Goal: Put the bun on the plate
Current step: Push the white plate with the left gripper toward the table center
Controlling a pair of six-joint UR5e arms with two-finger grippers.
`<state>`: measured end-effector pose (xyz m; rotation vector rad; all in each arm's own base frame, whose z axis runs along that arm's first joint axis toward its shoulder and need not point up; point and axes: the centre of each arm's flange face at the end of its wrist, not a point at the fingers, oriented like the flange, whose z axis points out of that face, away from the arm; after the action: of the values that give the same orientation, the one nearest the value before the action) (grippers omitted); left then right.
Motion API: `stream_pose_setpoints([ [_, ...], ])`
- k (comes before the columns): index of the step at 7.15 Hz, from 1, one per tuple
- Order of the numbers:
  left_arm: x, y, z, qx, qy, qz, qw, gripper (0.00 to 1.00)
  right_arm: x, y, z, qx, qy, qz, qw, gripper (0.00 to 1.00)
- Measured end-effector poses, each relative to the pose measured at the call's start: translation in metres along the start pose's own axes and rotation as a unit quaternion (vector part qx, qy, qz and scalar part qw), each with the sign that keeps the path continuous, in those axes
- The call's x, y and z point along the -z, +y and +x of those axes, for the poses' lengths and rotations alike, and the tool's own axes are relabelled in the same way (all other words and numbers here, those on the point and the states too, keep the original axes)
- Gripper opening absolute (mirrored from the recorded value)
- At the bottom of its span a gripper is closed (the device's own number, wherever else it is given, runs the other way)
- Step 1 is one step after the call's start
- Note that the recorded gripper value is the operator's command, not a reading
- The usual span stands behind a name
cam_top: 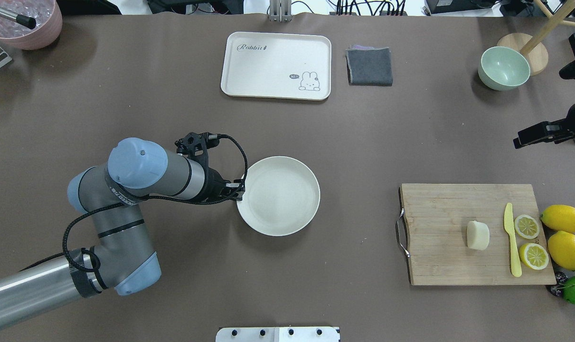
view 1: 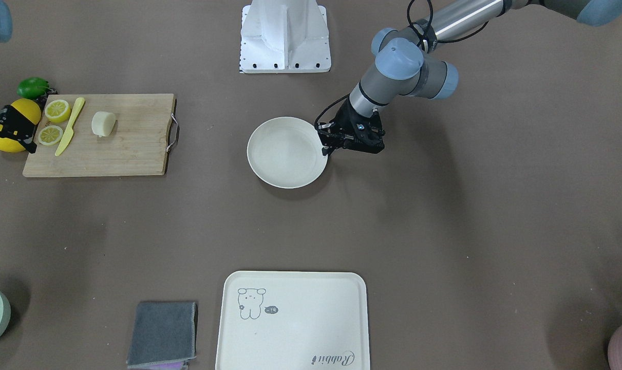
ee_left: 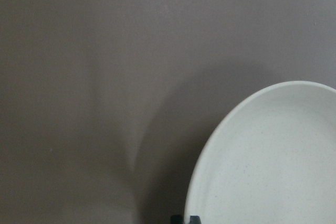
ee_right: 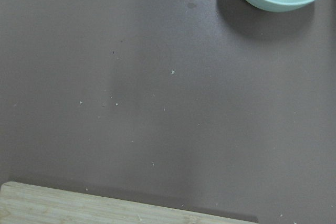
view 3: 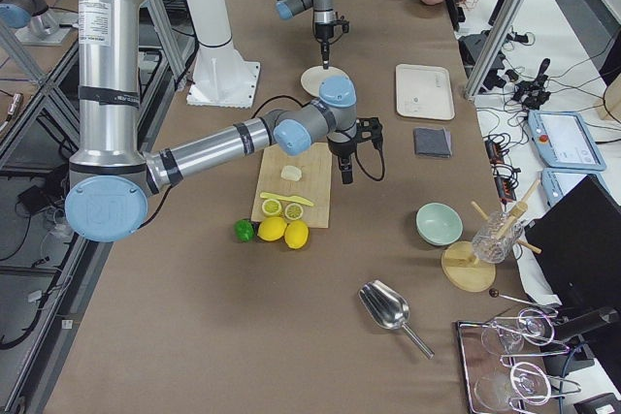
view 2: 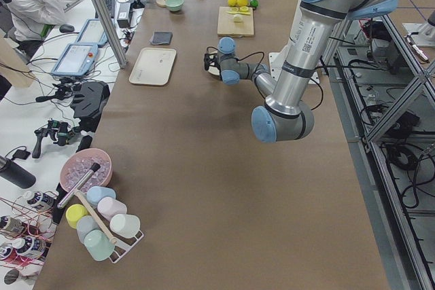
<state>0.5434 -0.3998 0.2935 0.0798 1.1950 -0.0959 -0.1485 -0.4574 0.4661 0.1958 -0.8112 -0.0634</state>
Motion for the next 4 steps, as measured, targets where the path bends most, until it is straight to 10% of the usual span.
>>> stream_pose_setpoints([
  [1, -0.001, 0.002, 0.001, -0.001, -0.001, 0.0, 1.0, 0.96, 0.0, 0.0, 0.0, 0.0, 0.0, 0.0, 1.0, 1.0],
  [4, 0.019, -0.012, 0.003, -0.003, 0.01, 0.005, 0.9999, 0.97, 0.002, -0.001, -0.004, -0.012, -0.002, 0.003, 0.9999, 1.0],
])
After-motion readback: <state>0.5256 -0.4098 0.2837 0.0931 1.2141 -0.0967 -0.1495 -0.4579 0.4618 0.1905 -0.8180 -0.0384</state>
